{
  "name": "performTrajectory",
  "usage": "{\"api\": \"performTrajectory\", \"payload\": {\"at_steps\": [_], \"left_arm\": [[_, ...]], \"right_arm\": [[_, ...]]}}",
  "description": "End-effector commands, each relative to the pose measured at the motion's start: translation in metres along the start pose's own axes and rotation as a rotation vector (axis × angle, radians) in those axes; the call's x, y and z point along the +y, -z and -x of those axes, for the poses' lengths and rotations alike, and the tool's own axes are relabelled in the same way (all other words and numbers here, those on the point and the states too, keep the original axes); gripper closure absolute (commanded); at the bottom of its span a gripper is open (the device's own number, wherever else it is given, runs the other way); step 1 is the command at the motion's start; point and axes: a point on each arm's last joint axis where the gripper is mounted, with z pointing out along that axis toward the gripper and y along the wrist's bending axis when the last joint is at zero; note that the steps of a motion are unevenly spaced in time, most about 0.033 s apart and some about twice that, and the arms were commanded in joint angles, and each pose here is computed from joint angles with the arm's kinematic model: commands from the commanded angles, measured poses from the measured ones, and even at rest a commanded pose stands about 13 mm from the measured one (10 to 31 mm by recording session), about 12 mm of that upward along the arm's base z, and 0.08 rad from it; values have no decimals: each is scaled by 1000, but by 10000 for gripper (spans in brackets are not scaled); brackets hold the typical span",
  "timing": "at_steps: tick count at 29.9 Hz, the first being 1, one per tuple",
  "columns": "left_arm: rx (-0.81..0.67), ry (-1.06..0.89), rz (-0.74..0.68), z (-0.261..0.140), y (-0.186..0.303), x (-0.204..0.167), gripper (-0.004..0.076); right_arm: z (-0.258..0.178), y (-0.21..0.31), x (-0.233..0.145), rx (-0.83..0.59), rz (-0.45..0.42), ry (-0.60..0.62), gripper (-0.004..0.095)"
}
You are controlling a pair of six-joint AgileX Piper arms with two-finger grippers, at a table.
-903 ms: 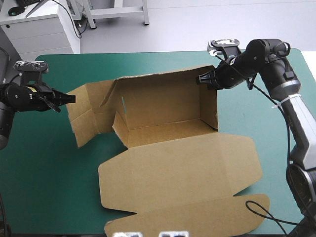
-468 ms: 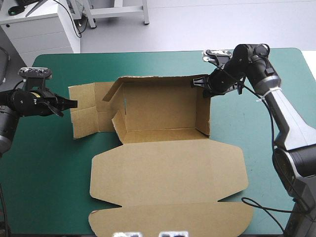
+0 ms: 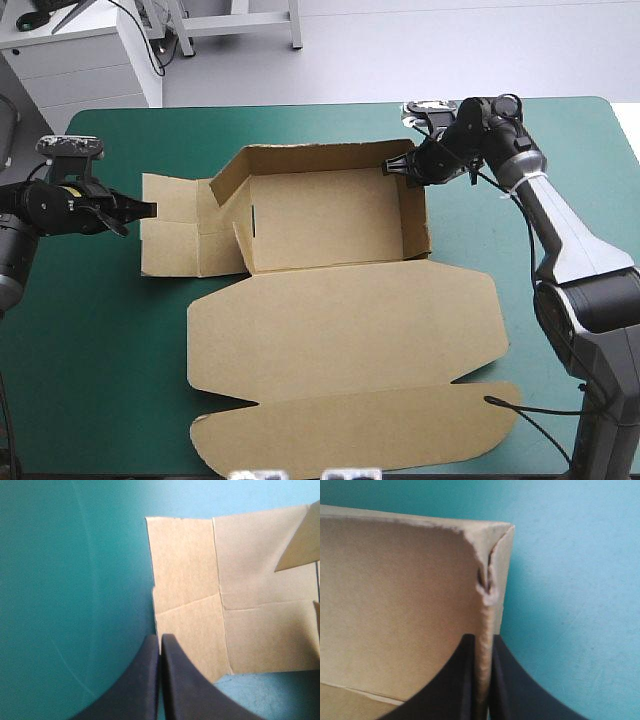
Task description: Fold the box
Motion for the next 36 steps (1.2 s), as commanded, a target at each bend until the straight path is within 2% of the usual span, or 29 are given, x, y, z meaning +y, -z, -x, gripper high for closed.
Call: {"api": "performTrajectory", "payload": {"at_steps": [1,7,9,17,25,30,36], "left_arm": [[-110,11,9,11,19,-1,731],[-110,12,8,11,19,-1,731],[-110,12,8,11,19,-1,731],[-103,11,8,10,19,-1,731],[-108,7,14,11,18,0,731],[-108,7,14,11,18,0,731],[-103,10,9,10,18,-1,731]], "right_arm": [[-7,17,-4,77,-84,75,829],[4,34,-1,8,-89,87,592],[9,43,1,-16,-88,93,542],[26,95,11,-193,-99,122,539],[15,156,21,-322,-92,14,560],[7,156,20,-298,-109,-1,560],[-4,107,9,-132,-121,-25,566]]}}
